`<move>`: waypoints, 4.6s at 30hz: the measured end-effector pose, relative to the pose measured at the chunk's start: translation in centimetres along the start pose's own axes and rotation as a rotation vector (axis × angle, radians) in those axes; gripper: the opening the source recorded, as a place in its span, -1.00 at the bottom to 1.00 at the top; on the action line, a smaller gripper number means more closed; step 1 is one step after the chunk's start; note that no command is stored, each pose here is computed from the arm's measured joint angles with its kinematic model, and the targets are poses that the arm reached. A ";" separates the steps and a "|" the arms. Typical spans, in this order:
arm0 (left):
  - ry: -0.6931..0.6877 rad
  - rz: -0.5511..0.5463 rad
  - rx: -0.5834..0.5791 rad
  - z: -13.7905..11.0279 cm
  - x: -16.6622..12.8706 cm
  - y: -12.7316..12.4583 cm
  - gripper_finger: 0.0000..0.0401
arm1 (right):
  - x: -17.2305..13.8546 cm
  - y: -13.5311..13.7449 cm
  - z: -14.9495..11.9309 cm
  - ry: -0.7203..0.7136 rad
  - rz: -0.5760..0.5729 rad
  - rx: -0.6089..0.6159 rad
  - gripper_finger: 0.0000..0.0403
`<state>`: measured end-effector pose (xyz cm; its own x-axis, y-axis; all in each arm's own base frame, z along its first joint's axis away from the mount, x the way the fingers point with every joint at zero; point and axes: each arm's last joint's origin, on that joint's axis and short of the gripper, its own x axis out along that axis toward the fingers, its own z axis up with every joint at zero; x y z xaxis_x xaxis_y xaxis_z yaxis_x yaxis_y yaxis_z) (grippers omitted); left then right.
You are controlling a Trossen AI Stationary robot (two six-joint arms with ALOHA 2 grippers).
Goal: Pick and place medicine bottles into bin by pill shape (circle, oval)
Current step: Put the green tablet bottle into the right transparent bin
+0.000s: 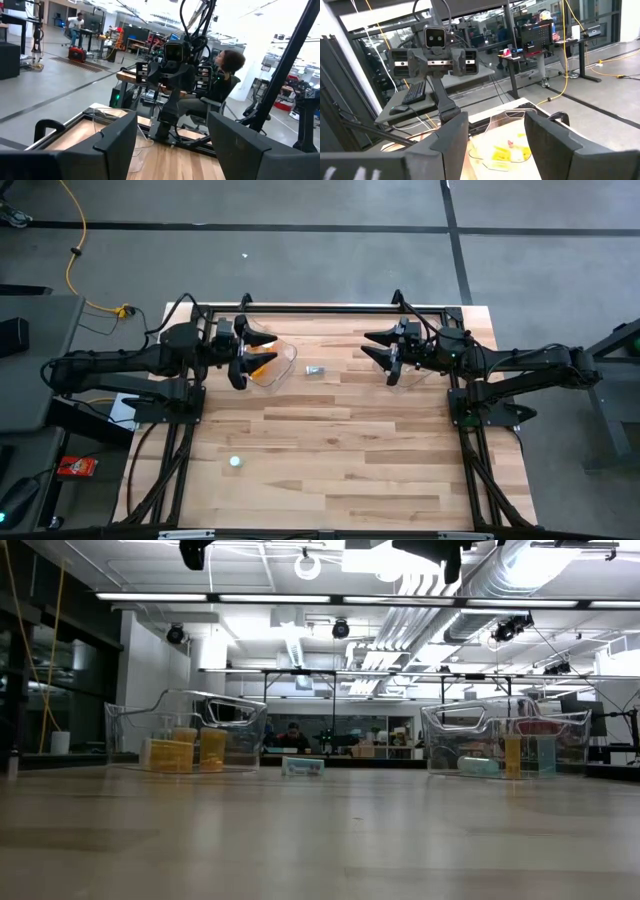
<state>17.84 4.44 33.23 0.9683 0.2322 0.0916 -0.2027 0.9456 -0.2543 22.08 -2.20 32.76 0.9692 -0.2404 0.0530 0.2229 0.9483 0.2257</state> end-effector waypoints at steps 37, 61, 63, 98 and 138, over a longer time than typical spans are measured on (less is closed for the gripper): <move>0.064 -0.006 -0.053 -0.4 0.0 -0.1 0.16 | 0.0 0.0 0.0 -0.002 -0.006 -0.003 -0.07; 0.705 0.029 -0.170 -7.4 -10.3 -13.6 0.16 | 0.0 -0.1 -0.4 0.034 -0.023 0.001 -0.07; 0.764 0.036 -0.157 -8.0 -11.4 -13.6 0.16 | 0.0 -0.1 -0.4 0.034 -0.023 0.002 -0.07; 1.083 0.036 0.239 -24.0 -14.2 -13.3 0.16 | 0.0 -0.4 -0.5 0.035 -0.107 0.070 -0.07; 0.870 0.011 0.088 -26.8 -13.1 -12.8 -0.04 | 0.0 -0.5 -0.6 0.038 -0.132 0.105 -0.07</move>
<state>11.69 -16.77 9.46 0.7264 0.0195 -0.6870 -0.1886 0.9669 -0.1720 22.00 -2.53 32.04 0.9358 -0.3520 -0.0203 0.3388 0.8816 0.3288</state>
